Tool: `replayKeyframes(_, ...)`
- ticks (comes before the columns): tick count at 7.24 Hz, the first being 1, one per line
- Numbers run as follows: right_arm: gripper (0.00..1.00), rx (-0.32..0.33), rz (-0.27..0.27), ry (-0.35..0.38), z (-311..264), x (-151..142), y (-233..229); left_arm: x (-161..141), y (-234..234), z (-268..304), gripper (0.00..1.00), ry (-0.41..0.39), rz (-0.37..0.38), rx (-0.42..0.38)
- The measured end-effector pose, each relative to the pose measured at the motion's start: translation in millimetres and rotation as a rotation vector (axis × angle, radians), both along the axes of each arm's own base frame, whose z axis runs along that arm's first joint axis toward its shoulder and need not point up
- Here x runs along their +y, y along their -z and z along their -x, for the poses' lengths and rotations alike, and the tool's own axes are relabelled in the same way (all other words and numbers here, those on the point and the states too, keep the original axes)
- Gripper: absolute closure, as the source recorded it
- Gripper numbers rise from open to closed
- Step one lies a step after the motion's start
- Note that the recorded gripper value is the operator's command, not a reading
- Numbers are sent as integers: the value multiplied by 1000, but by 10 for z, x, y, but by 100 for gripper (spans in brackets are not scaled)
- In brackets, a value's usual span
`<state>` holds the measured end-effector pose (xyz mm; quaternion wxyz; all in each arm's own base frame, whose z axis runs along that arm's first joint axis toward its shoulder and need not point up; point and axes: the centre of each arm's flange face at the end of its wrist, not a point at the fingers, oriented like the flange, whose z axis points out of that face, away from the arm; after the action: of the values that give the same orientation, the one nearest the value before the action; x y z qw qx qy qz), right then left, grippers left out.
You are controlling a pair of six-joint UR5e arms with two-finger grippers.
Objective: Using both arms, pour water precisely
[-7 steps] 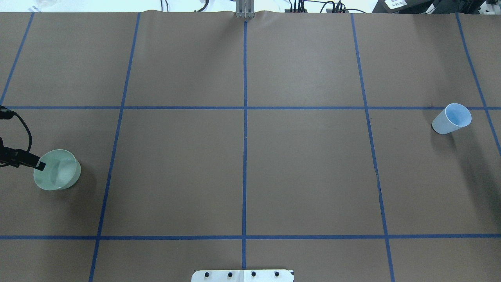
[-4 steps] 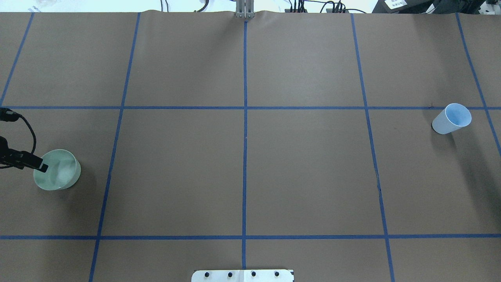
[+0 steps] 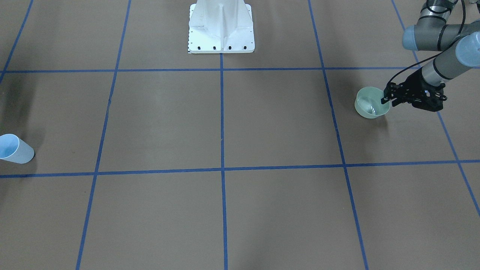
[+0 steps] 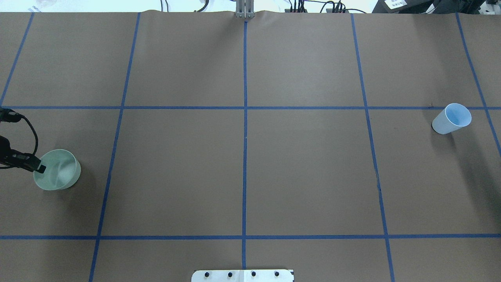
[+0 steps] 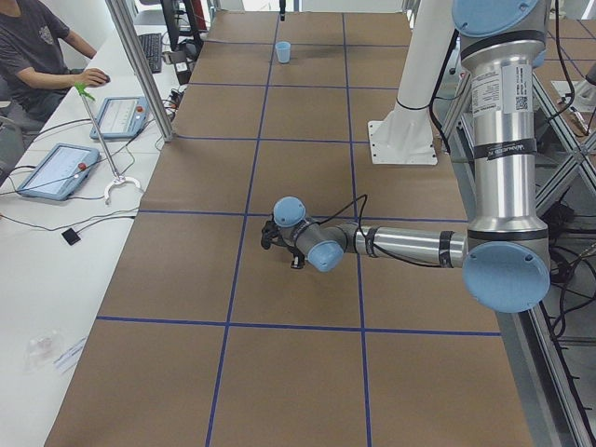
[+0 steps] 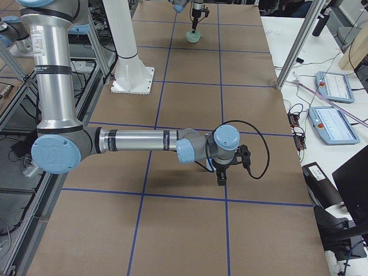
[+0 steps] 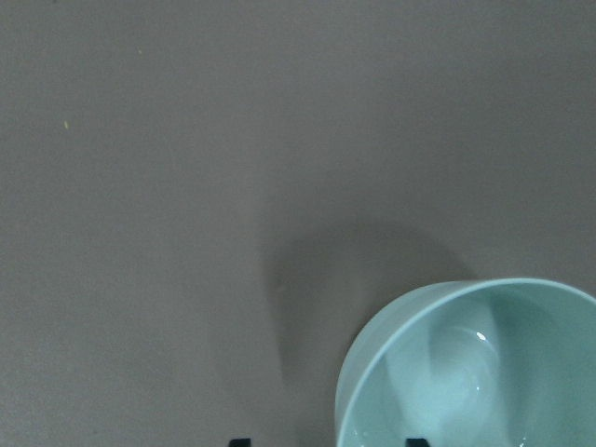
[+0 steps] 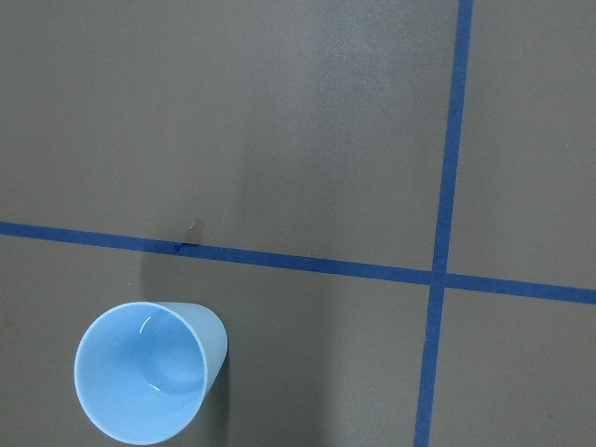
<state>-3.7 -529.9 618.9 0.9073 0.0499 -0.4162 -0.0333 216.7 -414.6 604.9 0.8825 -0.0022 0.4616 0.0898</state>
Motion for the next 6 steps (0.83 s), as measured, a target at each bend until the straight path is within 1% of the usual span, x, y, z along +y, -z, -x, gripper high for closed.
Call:
replayKeyframes(1,0,1,1,1,3,0,-3,-11,10,-15,100,-1,0,2)
replayKeyframes(3,0,1,2,2,12,1,-9,-29,37,-39,100,-4,3,7)
replayKeyframes(4,0,1,3,2,13,1,-10,-34,85,-75,100,-22,25,32)
replayKeyframes(5,0,1,3,3,14,3,-12,-30,177,-125,100,-49,73,79)
replayKeyframes(6,0,1,4,3,17,6,-15,-59,283,-175,100,-48,129,108)
